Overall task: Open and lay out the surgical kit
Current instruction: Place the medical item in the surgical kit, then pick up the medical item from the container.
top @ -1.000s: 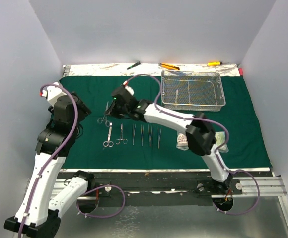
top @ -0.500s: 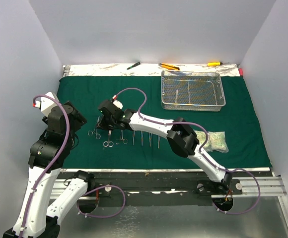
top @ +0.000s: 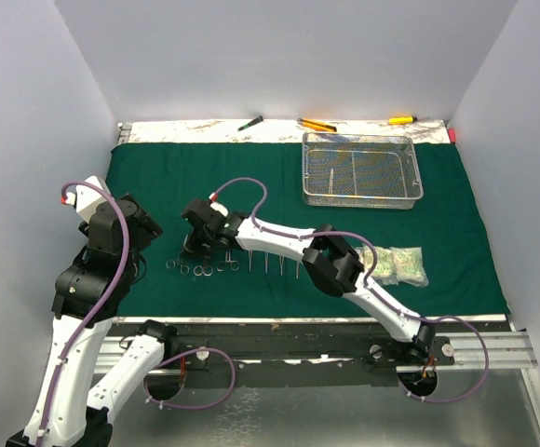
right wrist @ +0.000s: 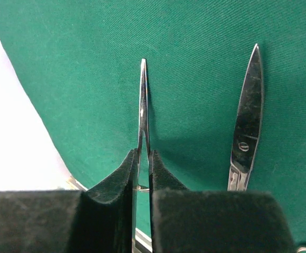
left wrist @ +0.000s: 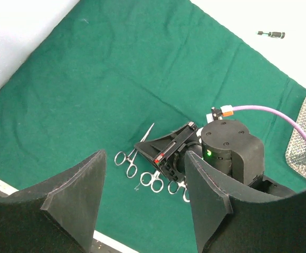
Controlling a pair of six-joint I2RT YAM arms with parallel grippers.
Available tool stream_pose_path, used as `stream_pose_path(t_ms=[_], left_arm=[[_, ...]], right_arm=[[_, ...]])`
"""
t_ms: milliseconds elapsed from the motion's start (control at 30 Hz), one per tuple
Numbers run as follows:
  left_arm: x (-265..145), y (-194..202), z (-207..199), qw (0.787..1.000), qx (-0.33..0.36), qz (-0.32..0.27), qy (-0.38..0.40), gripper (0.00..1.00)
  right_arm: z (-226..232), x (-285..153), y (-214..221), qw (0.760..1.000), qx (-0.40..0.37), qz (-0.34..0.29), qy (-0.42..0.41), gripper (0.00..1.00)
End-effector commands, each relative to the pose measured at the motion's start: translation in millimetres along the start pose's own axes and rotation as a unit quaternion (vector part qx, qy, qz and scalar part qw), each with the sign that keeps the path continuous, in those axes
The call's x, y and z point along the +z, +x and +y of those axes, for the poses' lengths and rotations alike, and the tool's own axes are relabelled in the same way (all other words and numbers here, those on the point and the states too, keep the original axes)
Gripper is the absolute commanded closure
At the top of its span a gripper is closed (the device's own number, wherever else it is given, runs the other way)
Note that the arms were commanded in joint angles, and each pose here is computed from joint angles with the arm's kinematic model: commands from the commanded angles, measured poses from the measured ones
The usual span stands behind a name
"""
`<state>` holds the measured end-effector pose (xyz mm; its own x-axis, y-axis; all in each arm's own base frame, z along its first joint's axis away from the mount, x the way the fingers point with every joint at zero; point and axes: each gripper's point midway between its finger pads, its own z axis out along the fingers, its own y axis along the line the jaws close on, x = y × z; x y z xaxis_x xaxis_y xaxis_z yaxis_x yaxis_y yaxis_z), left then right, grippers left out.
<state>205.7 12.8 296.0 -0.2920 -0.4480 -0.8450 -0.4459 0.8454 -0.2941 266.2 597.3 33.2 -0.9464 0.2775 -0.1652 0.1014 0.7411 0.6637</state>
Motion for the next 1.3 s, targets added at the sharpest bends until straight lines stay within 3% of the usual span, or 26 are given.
stream_pose_path(t_ms=[0, 100, 233, 367, 600, 767, 933, 1100, 1267], left_arm=[[1, 7, 4, 1.0, 0.002, 0.01, -0.006, 0.37], [2, 6, 3, 1.0, 0.002, 0.009, -0.007, 0.37], [1, 3, 3, 1.0, 0.003, 0.006, -0.007, 0.37], [-1, -6, 2, 1.0, 0.003, -0.006, -0.009, 0.37], [-5, -19, -13, 0.999, -0.004, -0.02, 0.026, 0.37], [-1, -26, -28, 0.998, -0.008, -0.035, 0.056, 0.37], [13, -32, -45, 0.997, -0.008, -0.045, 0.068, 0.37], [30, -32, -54, 0.997, -0.007, -0.045, 0.062, 0.36], [46, -26, -60, 0.998, -0.014, -0.041, 0.052, 0.37]], right_arm=[[-7, 3, 8, 1.0, -0.009, 0.01, 0.019, 0.86], [-1, 3, 8, 1.0, -0.021, 0.014, 0.014, 0.72], [21, -11, 2, 0.999, -0.043, 0.008, -0.013, 0.61], [51, -50, -17, 0.996, -0.08, -0.019, -0.042, 0.59], [58, -162, -99, 0.973, -0.172, -0.152, -0.026, 0.57], [19, -249, -175, 0.946, -0.208, -0.247, 0.04, 0.53], [-59, -321, -269, 0.914, -0.202, -0.32, 0.146, 0.44], [-142, -342, -324, 0.905, -0.183, -0.309, 0.228, 0.41], [-193, -318, -338, 0.909, -0.18, -0.245, 0.286, 0.43]])
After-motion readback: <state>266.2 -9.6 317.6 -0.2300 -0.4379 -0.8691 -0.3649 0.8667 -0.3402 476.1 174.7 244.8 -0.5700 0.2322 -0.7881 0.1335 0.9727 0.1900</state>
